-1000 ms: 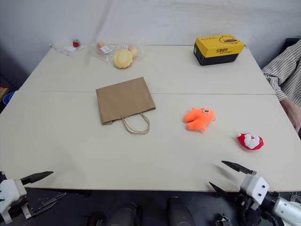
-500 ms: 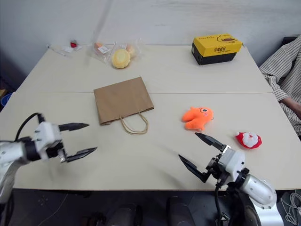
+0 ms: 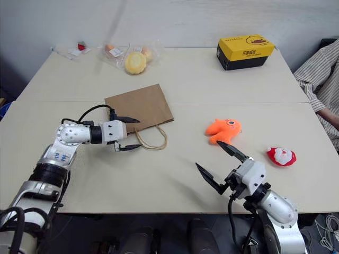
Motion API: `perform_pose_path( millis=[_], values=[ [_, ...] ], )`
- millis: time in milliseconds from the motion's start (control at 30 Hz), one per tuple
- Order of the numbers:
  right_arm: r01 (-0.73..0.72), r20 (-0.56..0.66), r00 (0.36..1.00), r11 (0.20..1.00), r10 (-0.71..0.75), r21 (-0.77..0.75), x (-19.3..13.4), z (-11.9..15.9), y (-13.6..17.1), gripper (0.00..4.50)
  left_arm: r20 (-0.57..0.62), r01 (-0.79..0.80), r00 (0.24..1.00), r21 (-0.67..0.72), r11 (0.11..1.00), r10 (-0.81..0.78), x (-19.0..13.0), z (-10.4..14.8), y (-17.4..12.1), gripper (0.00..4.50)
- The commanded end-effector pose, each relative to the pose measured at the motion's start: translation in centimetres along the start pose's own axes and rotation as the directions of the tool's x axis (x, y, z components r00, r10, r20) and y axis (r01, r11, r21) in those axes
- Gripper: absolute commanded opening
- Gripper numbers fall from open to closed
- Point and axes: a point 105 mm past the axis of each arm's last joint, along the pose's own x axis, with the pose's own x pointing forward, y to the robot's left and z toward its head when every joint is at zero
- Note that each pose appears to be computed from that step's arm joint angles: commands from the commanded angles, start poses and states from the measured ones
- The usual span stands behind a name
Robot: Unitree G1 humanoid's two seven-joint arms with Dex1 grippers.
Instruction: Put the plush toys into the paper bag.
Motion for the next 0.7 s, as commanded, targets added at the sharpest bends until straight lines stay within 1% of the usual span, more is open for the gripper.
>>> perform_pose_path(
  millis=[33, 133, 167, 233, 400, 467, 533, 633, 700],
  values=[
    [0.025, 0.019, 1.000, 0.999, -0.024, -0.027, -0.4, 0.5, 0.0, 4.48, 0.038, -0.060, 0.998, 0.041, 0.997, 0.059, 0.4, 1.0, 1.8, 4.50],
    [0.031, 0.016, 0.999, 0.999, -0.031, -0.029, -0.5, 0.4, 0.0, 4.48, 0.046, -0.046, 0.998, 0.050, 0.998, 0.044, 0.9, 1.0, 1.7, 4.50],
    [0.032, 0.016, 0.999, 0.999, -0.032, -0.030, -0.6, 0.3, 0.0, 4.50, 0.041, -0.043, 0.998, 0.058, 0.997, 0.041, 1.2, 0.9, 1.6, 4.31],
    [0.038, 0.015, 0.999, 0.999, -0.037, -0.037, -0.6, 0.3, -0.2, 4.50, 0.045, -0.033, 0.999, 0.069, 0.997, 0.030, 1.6, 0.9, 1.4, 3.88],
    [0.046, 0.011, 0.999, 0.998, -0.046, -0.050, -0.5, 0.3, -0.7, 4.50, 0.095, -0.041, 0.995, 0.053, 0.998, 0.035, 2.3, 1.5, 1.4, 2.30],
    [0.047, -0.002, 0.999, 0.998, -0.047, -0.052, -0.6, 0.1, -0.8, 4.50, 0.150, -0.041, 0.988, 0.041, 0.998, 0.035, 2.5, 2.5, 1.5, 1.64],
    [0.029, -0.036, 0.999, 0.999, -0.031, -0.037, -0.8, -0.5, -0.6, 4.50, 0.240, -0.040, 0.970, -0.005, 0.999, 0.040, 2.5, 3.9, 1.7, 0.99],
    [0.035, -0.045, 0.998, 0.999, -0.034, 0.018, -0.7, -0.7, -0.5, 4.50, 0.418, 0.050, 0.908, -0.081, 0.995, -0.012, 1.8, 6.4, 1.2, 0.01],
    [0.025, -0.034, 0.999, 0.998, -0.023, 0.058, -0.3, -0.4, -0.4, 4.50, 0.515, 0.123, 0.856, -0.109, 0.986, -0.050, 0.9, 8.1, 0.7, 0.01]
  ],
)
